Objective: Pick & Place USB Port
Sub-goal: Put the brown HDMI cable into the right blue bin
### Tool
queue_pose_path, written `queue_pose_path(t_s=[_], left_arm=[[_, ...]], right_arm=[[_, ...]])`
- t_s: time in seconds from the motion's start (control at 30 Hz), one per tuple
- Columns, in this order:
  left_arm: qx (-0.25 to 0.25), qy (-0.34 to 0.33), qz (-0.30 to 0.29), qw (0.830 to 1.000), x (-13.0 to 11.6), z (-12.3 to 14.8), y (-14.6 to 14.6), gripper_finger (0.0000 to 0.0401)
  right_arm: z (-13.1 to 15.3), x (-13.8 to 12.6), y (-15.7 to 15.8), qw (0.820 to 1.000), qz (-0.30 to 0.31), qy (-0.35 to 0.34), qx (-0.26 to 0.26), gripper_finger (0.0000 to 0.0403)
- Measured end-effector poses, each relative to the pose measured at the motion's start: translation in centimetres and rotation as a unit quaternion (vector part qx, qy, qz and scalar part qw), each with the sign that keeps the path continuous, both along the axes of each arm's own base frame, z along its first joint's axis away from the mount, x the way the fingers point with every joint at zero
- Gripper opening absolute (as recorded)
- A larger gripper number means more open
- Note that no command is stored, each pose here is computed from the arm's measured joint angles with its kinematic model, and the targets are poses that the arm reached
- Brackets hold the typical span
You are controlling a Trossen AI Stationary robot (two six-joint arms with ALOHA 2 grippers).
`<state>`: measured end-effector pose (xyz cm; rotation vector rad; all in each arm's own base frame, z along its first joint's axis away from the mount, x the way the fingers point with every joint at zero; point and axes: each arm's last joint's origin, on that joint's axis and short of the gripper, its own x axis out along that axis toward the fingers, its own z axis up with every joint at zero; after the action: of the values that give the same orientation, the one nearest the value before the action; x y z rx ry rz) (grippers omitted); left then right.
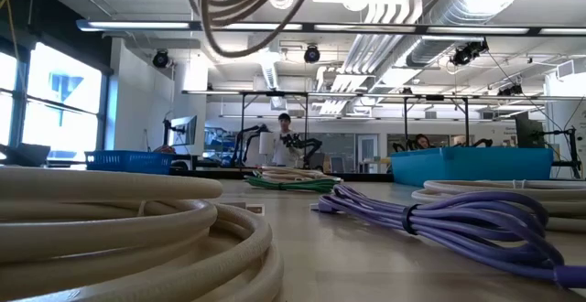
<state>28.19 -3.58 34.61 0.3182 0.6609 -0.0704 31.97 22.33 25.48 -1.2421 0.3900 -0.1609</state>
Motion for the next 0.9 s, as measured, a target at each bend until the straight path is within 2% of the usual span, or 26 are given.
queue_pose_path(t_s=[0.13, 0.23, 0.43, 0.63, 0.9], left_arm=[[-0.027, -0.002, 0.013, 1.000, 0.6, -0.2, 1.3, 0.0008], [-0.031, 0.002, 0.021, 0.999, 0.7, -0.3, 2.1, 0.0008], [-0.034, 0.011, 0.027, 0.999, 0.6, -0.4, 2.5, 0.0008], [-0.033, 0.025, 0.027, 0.999, 0.5, -0.7, 2.5, 0.0008], [-0.036, 0.037, 0.030, 0.998, 0.8, -1.3, 2.5, 0.0008]], right_arm=[[-1.2, 1.0, -0.8, 0.998, -0.027, 0.022, -0.049, 0.0139], [-2.1, 1.7, -1.3, 0.996, -0.051, 0.029, -0.066, 0.0139], [-2.8, 2.0, -0.6, 0.987, -0.109, 0.011, -0.115, 0.0139], [-2.4, 1.5, 0.5, 0.988, -0.097, -0.004, -0.121, 0.0139], [-2.2, 2.2, -0.2, 0.987, -0.103, -0.002, -0.123, 0.0139]])
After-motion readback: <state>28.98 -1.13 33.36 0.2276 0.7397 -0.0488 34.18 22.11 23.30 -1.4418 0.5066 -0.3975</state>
